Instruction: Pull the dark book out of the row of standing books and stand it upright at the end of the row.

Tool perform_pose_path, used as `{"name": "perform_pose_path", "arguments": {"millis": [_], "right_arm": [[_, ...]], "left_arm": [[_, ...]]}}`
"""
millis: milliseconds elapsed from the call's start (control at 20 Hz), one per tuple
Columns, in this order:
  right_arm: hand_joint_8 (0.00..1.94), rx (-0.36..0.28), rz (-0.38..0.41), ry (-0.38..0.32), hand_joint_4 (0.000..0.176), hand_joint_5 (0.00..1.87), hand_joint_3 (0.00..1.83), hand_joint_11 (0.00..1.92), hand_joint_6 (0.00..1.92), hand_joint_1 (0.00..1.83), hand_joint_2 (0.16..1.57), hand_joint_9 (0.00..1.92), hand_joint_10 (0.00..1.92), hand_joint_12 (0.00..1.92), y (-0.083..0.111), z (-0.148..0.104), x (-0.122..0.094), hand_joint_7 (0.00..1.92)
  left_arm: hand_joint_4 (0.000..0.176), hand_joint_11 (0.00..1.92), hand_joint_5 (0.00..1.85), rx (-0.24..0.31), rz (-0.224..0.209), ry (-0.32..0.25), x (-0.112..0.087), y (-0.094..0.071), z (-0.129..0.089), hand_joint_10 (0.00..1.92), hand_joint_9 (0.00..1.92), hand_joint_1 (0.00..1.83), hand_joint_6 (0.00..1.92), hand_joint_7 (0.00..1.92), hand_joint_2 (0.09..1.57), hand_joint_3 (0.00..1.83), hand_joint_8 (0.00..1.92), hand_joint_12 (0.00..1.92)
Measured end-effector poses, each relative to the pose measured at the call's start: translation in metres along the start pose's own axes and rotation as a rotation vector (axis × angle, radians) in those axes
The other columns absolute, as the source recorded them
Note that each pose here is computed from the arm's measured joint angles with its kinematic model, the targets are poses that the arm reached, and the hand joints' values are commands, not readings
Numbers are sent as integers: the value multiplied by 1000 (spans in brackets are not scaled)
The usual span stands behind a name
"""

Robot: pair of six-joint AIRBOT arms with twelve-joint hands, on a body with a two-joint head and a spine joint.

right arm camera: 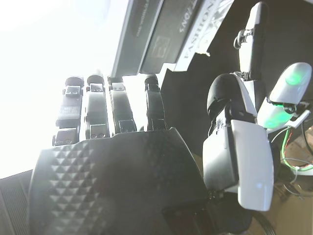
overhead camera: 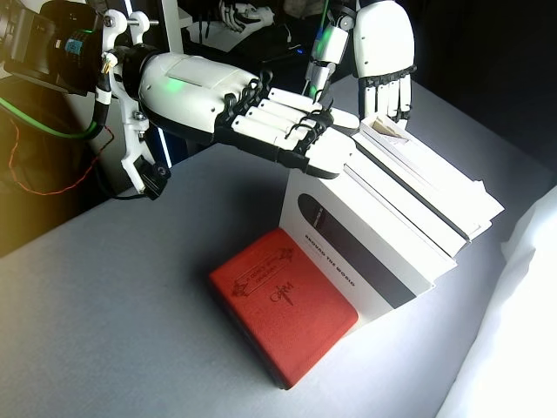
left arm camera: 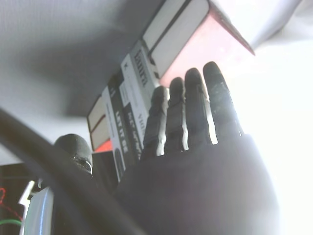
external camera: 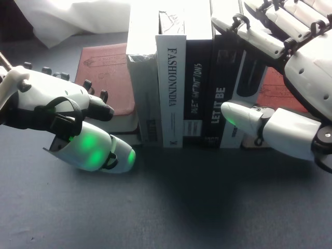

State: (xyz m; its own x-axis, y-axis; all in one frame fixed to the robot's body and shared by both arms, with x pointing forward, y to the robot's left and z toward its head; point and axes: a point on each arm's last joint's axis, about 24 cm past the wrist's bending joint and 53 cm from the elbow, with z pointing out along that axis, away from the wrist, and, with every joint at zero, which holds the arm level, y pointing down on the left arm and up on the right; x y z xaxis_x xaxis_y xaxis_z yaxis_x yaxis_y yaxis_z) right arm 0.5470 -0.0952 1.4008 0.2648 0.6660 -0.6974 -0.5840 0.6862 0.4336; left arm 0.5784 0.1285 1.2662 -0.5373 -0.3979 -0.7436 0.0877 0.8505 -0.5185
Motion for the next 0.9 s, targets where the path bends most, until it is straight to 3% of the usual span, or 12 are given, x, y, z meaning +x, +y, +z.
{"name": "perform_pose_path", "arguments": {"millis": [550,900], "right_arm": [[0,22,0,9,0,0,0,0,0,0,1183,0,0,0,-6,-2,3,0],[0,24,0,24,0,0,0,0,0,0,1187,0,0,0,2,-9,7,0]], "left_arm": [[0,20,174,0,-6,3,1,0,0,11,159,0,9,174,1227,0,11,370],[0,3,152,2,-15,3,1,0,0,2,143,0,1,155,1227,0,2,374]]}}
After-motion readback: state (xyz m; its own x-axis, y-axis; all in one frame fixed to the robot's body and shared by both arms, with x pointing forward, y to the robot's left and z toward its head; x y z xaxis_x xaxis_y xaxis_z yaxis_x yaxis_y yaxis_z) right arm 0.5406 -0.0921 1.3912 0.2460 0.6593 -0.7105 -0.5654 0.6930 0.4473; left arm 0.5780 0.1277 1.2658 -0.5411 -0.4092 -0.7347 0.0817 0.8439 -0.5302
